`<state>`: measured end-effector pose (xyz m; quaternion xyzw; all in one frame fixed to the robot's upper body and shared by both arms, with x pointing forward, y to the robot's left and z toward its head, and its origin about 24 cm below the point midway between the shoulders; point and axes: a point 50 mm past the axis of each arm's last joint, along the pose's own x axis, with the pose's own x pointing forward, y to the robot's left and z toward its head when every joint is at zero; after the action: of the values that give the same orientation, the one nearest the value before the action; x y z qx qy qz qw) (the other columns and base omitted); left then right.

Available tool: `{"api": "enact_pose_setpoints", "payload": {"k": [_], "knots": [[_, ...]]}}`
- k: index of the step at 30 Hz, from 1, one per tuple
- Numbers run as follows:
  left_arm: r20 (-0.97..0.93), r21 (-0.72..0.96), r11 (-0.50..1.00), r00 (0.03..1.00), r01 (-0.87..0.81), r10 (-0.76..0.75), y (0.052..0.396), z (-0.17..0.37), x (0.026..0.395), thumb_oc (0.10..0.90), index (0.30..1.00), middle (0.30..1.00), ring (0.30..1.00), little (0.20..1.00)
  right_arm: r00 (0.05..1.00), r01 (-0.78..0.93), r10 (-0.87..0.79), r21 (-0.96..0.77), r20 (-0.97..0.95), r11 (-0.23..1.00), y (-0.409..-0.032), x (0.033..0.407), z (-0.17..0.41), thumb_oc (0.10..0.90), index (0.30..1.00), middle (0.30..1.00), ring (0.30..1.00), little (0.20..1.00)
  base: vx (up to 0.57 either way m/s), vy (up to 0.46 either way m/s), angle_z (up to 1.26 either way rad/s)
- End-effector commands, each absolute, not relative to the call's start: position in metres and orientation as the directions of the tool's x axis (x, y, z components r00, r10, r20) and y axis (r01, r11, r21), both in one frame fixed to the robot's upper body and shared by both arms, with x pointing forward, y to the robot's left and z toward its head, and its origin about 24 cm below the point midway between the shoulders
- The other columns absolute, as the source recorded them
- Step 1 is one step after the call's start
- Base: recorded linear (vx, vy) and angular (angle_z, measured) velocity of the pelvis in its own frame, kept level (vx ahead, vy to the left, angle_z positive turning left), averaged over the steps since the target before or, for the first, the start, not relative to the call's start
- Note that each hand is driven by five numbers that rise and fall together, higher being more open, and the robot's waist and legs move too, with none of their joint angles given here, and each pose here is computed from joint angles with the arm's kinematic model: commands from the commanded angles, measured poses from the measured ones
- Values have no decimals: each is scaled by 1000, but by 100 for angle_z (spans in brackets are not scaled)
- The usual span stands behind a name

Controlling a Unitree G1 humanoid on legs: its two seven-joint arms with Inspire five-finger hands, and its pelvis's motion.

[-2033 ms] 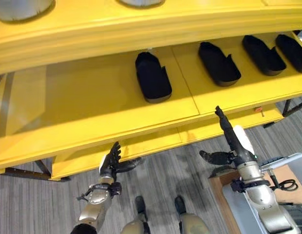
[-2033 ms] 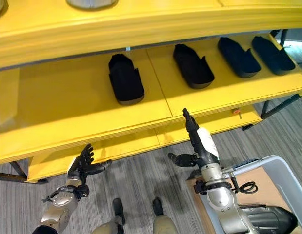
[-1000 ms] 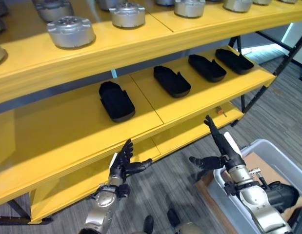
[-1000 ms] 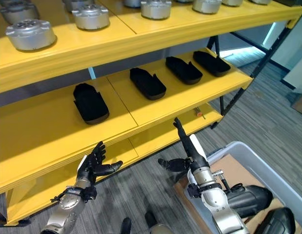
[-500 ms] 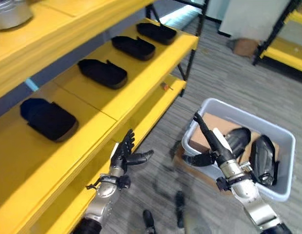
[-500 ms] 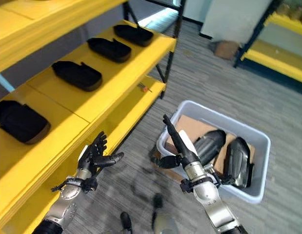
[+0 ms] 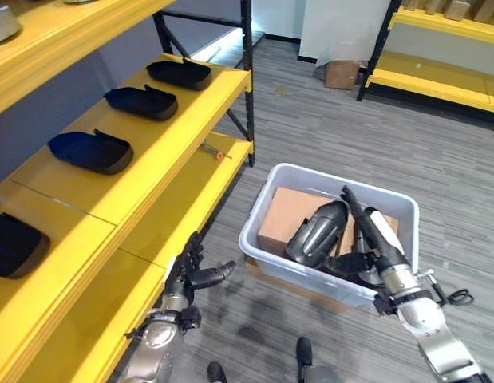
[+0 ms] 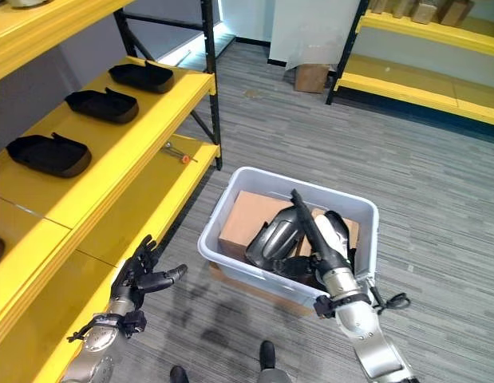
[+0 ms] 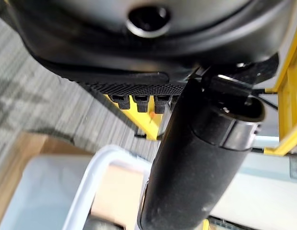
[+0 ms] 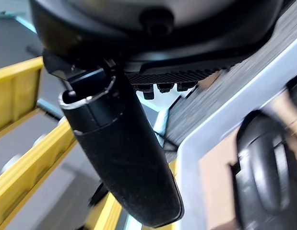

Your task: Move parts from the plastic box to the shelf.

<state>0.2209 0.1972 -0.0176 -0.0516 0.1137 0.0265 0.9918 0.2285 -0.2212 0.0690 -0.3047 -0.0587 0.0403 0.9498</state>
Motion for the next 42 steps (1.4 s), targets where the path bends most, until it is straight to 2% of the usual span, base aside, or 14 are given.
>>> {"api": "enact_pose_setpoints", "payload": {"k": [1, 9, 16, 24, 26, 38, 42], "knots": [[1, -77, 997, 1000, 16, -16, 196, 26, 248, 900, 1000, 1000, 1000, 1000, 916, 44, 188, -552, 356, 832, -204, 230, 115, 900, 1000, 1000, 1000, 1000, 43, -230, 3], [-16, -81, 994, 998, 67, -68, 184, 22, 250, 900, 1000, 1000, 1000, 1000, 945, 97, 106, -575, 308, 812, -230, 212, 107, 900, 1000, 1000, 1000, 1000, 39, -249, 10], [-32, -109, 993, 998, 45, -49, 185, 18, 244, 900, 1000, 1000, 1000, 1000, 938, 131, 86, -573, 337, 809, -232, 218, 111, 900, 1000, 1000, 1000, 1000, 92, 43, 11], [-6, -133, 991, 1000, 30, -31, 186, 22, 244, 900, 1000, 1000, 1000, 1000, 932, 88, 120, -536, 342, 840, -217, 229, 110, 900, 1000, 1000, 1000, 1000, 169, 162, -96], [4, -114, 993, 1000, 22, -21, 190, 24, 246, 900, 1000, 1000, 1000, 1000, 928, 35, 168, -528, 332, 849, -203, 235, 108, 900, 1000, 1000, 1000, 1000, 126, 231, -129], [46, -26, 999, 999, 24, -23, 198, 36, 252, 900, 1000, 1000, 1000, 1000, 904, -93, 299, -539, 307, 837, -174, 242, 106, 900, 1000, 1000, 1000, 1000, 43, 88, -62], [78, -10, 1000, 997, -4, 4, 205, 45, 258, 900, 1000, 1000, 1000, 1000, 893, -44, 286, -564, 348, 825, -175, 245, 114, 900, 1000, 1000, 1000, 1000, 38, -327, -1]]}}
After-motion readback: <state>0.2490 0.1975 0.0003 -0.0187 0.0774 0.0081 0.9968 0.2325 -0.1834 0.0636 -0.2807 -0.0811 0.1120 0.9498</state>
